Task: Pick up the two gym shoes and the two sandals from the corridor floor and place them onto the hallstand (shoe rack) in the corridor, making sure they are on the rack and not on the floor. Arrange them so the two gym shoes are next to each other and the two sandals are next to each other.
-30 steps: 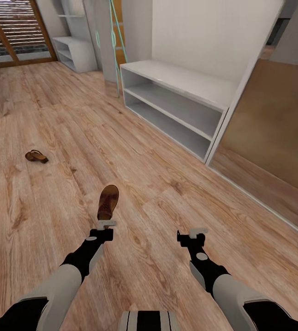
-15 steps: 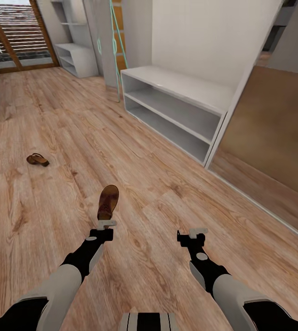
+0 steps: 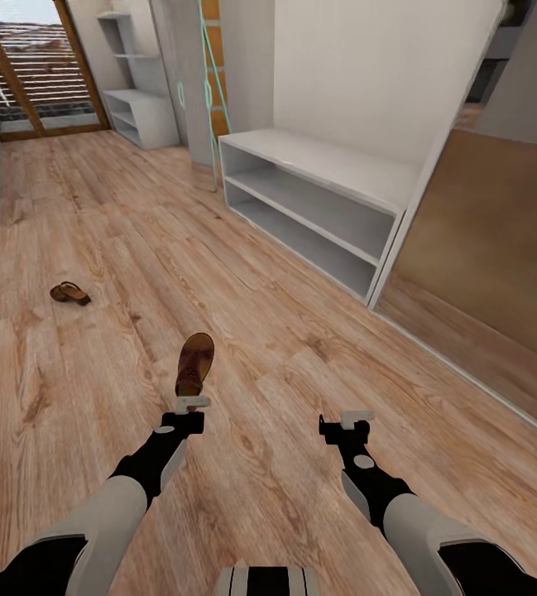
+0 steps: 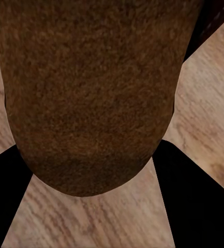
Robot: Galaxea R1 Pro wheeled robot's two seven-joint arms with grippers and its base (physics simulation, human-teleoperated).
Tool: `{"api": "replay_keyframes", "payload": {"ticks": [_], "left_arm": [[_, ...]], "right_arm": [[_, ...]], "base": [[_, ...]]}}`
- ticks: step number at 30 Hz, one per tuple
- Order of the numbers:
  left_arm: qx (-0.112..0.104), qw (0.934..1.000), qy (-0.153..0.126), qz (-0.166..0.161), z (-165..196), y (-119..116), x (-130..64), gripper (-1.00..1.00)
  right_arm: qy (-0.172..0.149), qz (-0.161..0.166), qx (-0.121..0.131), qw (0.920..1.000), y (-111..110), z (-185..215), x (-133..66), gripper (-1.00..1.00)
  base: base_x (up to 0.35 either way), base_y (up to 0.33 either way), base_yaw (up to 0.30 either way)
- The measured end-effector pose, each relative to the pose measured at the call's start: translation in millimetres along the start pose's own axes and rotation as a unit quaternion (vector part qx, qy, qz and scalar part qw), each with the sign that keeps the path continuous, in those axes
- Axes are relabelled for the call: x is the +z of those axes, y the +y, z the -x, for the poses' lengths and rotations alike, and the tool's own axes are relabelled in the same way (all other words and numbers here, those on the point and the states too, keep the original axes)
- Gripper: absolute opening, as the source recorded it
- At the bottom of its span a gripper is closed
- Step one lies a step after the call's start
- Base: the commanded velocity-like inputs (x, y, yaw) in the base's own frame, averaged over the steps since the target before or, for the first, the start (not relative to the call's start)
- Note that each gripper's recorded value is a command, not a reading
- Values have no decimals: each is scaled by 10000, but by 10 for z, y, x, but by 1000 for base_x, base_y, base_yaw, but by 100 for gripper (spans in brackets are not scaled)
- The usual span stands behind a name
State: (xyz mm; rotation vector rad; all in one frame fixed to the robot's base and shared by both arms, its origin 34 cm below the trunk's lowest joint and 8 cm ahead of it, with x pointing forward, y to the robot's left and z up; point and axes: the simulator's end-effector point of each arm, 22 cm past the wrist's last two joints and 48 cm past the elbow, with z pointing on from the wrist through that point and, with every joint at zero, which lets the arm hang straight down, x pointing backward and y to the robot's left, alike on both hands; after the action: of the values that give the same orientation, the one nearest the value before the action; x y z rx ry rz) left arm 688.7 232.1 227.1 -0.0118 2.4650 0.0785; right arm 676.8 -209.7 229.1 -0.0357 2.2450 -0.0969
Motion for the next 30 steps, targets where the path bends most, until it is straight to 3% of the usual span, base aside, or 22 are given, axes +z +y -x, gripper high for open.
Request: {"api": "replay_keyframes", "payload": {"ticks": [30], "left_arm": [[-15, 9997, -249, 3, 291, 13, -155, -100]], "right_arm": [[-253, -15, 15, 9997, -24, 314, -84, 100]], "base": [[0, 0, 0]]}}
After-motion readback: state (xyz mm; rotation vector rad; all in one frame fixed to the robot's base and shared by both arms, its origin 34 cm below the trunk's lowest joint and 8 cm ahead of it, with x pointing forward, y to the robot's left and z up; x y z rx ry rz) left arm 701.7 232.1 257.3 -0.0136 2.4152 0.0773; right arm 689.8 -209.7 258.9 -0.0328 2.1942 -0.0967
